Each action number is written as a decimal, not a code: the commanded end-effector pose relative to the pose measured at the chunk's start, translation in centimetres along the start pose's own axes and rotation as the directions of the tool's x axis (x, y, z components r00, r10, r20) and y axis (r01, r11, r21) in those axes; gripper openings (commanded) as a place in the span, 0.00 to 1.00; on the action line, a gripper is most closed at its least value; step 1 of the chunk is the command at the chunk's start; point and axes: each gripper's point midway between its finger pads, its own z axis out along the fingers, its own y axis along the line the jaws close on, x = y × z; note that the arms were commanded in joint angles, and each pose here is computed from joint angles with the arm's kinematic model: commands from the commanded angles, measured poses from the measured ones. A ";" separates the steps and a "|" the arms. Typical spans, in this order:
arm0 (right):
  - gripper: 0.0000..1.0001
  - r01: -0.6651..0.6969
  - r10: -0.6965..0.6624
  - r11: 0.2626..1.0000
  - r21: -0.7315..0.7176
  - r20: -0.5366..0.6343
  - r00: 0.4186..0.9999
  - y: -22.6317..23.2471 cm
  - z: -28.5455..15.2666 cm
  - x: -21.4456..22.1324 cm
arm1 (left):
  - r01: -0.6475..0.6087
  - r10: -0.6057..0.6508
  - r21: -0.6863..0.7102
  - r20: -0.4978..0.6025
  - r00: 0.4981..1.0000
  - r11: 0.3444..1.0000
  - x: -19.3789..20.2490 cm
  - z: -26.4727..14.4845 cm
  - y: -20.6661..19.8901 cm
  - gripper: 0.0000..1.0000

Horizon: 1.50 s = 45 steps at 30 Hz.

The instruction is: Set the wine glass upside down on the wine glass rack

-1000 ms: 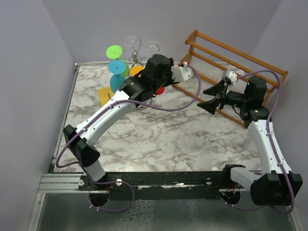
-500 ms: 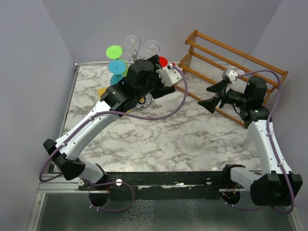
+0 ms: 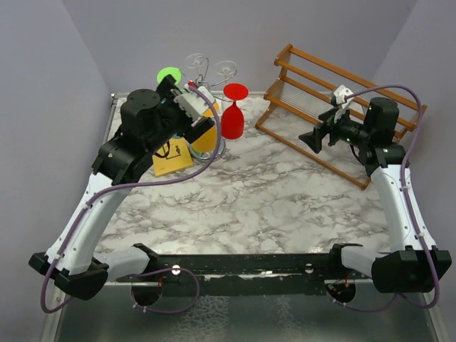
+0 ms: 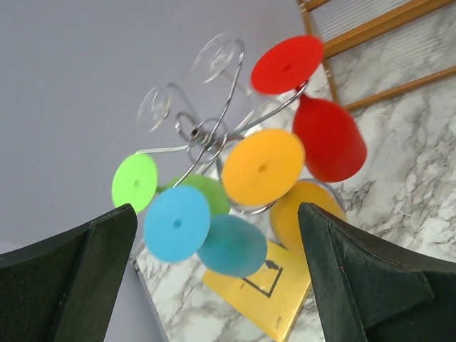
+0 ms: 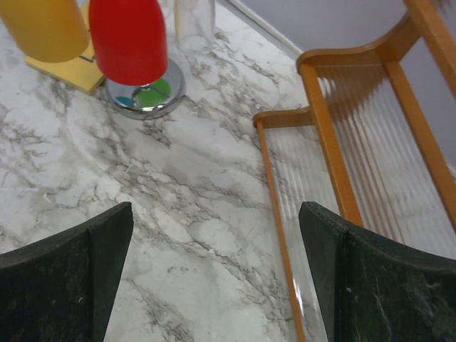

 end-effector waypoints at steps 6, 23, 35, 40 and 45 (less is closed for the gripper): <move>1.00 -0.027 0.040 0.943 0.331 -0.031 0.999 -5.2 -2.4 -2.3 | 0.327 -0.309 -0.437 0.114 0.944 0.838 3.8 -6.2 9.5 0.99; 1.00 -0.101 0.041 0.819 0.565 0.118 0.992 -6.6 -6.9 -5.2 | 0.374 -0.387 -0.566 0.103 0.916 0.735 10.6 -7.7 9.3 0.99; 1.00 -0.010 -0.039 0.831 0.557 0.076 0.996 -4.5 -9.2 -6.0 | 0.408 -0.461 -0.577 0.062 0.885 0.707 11.6 -8.1 9.5 0.99; 0.99 -0.014 -0.033 0.834 0.551 0.074 0.997 -3.9 -9.4 -5.5 | 0.412 -0.459 -0.550 0.058 0.887 0.727 12.3 -7.8 8.5 0.99; 1.00 0.004 -0.045 0.835 0.550 0.062 0.997 -3.8 -9.5 -5.3 | 0.420 -0.463 -0.561 0.073 0.883 0.713 12.5 -8.2 8.7 0.99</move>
